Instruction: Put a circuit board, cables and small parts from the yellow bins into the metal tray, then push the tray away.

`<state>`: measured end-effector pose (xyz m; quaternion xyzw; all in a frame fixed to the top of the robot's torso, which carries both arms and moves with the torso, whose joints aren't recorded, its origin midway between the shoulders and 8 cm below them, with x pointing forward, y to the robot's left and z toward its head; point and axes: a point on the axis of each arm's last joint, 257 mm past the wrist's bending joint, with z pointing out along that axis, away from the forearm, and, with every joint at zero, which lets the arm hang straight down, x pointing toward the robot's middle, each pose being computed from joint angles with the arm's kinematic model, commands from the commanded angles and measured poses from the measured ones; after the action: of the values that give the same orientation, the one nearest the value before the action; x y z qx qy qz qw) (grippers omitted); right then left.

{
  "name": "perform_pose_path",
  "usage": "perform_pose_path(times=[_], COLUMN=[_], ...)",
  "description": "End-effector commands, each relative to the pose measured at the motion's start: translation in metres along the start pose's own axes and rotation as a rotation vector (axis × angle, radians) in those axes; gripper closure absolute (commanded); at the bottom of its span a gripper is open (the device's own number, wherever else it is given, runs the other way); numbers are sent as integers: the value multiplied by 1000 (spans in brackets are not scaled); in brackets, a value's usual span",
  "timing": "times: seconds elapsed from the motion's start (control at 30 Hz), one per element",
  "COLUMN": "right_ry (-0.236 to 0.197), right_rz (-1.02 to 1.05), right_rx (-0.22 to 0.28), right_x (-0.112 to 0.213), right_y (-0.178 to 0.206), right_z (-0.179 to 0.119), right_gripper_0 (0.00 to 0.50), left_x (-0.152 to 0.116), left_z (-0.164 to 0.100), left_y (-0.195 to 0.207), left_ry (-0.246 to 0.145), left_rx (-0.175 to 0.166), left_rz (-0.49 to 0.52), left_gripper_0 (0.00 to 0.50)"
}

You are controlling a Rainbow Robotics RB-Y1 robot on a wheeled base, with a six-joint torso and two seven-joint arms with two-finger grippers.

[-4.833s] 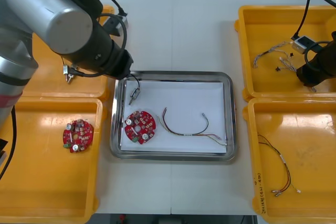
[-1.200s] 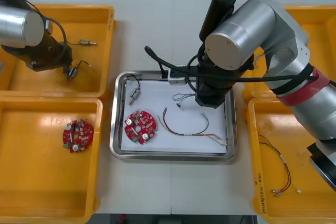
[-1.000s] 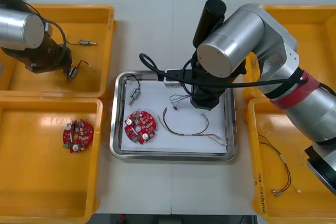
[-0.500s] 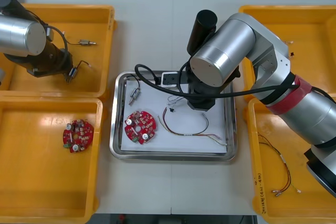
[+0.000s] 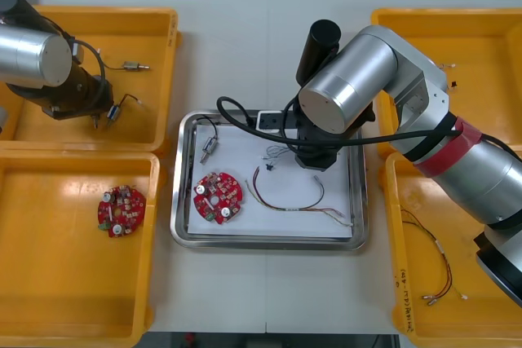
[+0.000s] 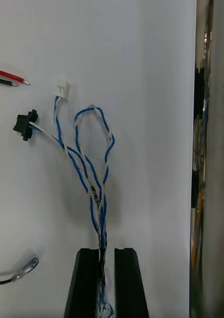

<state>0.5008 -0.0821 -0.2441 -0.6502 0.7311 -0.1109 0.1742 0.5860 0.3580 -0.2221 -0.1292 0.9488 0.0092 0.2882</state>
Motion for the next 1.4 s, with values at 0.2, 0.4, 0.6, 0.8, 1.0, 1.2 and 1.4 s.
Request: perform_pose_path(times=[0.2, 0.4, 0.6, 0.8, 1.0, 1.2, 1.4], right_ry=[-24, -35, -31, -22, -23, -10, 0], right_rz=[16, 36, 44, 50, 52, 65, 139], right_rx=[40, 14, 5, 10, 22, 15, -14], right_x=[-16, -14, -12, -10, -10, -4, 11], right_y=[-16, -16, -18, -23, -26, -24, -18], right_z=[-16, -24, -38, -54, -58, -73, -95], right_gripper_0=[0, 0, 0, 0, 0, 0, 0], left_x=[3, -6, -18, -23, -25, -20, -12], left_z=[3, -3, -15, -37, -63, -89, -110], left_y=[13, 19, 25, 34, 35, 27, 15], left_ry=[-1, -19, -43, -28, -16, -1, 12], left_rx=[-22, -20, -16, -25, -31, -34, -34], left_rz=[92, 81, 78, 87, 114, 145, 186], left_gripper_0=[500, 500, 500, 500, 500, 500, 500])
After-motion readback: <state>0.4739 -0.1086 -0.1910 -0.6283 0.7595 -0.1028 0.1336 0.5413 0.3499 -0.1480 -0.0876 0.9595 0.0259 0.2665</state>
